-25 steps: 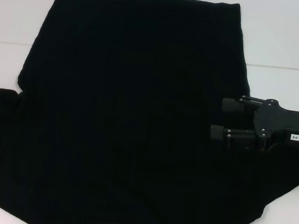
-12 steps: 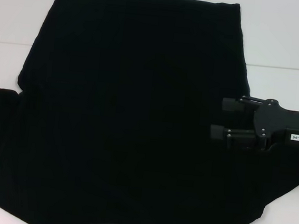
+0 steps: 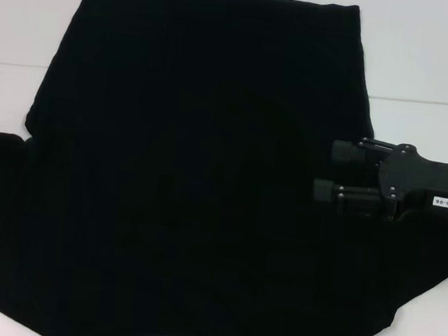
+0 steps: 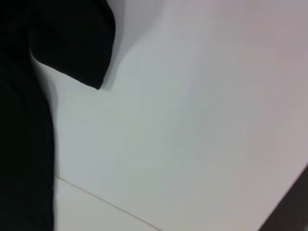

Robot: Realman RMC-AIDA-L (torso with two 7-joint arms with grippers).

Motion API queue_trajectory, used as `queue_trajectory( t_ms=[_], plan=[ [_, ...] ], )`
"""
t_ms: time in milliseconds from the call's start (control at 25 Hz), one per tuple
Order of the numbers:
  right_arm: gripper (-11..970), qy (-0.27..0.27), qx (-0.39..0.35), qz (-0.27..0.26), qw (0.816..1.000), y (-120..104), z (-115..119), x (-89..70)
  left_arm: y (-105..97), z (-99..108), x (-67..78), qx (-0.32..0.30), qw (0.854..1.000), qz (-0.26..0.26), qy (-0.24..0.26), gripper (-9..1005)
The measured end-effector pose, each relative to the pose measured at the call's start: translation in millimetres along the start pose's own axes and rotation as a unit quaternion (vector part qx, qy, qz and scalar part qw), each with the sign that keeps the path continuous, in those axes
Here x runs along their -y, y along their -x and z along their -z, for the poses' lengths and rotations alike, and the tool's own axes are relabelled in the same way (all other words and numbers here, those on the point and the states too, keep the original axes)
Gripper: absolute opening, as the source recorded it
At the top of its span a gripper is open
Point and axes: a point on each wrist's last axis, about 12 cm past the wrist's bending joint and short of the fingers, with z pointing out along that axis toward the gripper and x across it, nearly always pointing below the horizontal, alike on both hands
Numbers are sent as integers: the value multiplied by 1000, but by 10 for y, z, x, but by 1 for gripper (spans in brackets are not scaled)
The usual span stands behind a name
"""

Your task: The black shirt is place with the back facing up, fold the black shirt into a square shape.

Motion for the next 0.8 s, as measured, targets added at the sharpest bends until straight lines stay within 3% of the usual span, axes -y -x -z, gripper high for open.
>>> queue_trajectory(
  t_ms=[440, 800],
  plan=[
    [913, 3, 10, -13, 1000, -43, -99, -52, 169, 11, -46, 48, 998, -35, 37, 25],
    [913, 3, 16, -21, 1000, -60, -127, -67, 309, -6, 37, 66, 994, -66, 48, 25]
  ],
)
